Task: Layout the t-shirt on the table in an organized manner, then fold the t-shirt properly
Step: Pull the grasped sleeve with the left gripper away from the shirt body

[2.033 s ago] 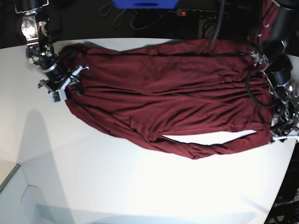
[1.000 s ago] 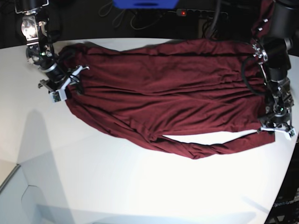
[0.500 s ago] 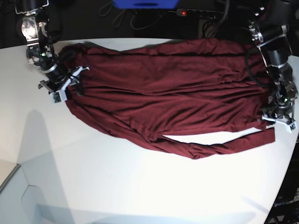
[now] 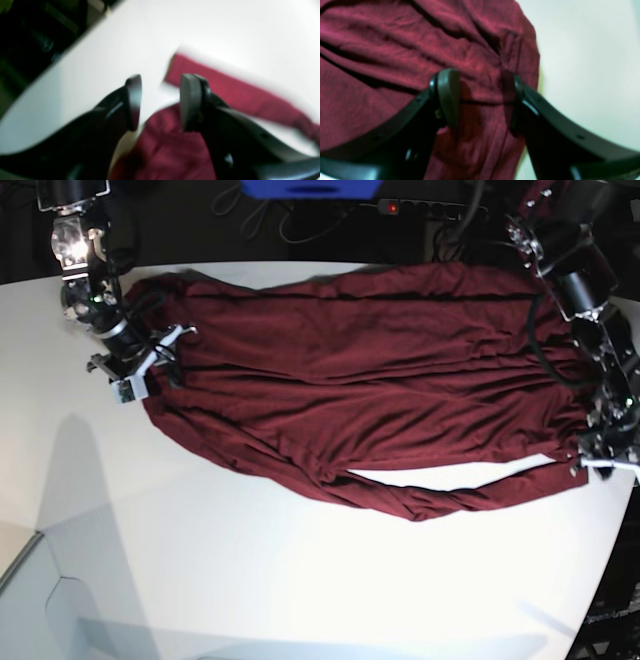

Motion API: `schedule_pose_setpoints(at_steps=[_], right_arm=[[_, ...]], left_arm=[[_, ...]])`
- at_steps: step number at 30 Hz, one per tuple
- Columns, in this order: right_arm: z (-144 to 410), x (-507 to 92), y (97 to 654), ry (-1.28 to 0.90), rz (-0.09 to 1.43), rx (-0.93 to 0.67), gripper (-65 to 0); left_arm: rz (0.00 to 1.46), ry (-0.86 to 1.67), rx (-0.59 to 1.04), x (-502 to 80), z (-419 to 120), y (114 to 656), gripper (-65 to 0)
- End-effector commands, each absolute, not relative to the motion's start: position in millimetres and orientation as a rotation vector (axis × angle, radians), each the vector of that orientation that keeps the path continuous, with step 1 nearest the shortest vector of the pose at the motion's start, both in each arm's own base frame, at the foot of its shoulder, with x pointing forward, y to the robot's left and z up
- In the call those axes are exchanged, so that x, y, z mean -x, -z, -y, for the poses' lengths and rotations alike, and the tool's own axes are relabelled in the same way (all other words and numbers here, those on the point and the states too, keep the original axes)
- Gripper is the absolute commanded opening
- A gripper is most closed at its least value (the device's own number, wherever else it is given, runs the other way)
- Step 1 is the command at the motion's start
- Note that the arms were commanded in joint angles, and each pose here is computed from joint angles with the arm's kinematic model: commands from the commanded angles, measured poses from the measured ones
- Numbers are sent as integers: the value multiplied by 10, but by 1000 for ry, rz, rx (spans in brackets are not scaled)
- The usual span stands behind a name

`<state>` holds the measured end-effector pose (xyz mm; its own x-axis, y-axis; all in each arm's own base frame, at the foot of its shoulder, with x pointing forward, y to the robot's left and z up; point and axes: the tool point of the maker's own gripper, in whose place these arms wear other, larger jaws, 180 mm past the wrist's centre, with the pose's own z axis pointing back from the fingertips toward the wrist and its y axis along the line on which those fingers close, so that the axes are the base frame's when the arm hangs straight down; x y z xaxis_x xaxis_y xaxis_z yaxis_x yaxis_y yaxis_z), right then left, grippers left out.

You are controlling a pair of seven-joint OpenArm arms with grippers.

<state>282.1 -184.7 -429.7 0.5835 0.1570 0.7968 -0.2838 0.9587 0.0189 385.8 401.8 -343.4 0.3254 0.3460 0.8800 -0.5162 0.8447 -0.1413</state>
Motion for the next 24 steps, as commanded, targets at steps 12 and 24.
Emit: schedule_pose_setpoints(at_steps=[12, 24], right_arm=[[1920, -2800, 4304, -269, 894, -129, -369], [1906, -2802, 4309, -267, 894, -132, -369]], left_arm=[[1145, -708, -143, -4250, -4225, 3744, -399], [1170, -726, -157, -4276, -4309, 3714, -399]])
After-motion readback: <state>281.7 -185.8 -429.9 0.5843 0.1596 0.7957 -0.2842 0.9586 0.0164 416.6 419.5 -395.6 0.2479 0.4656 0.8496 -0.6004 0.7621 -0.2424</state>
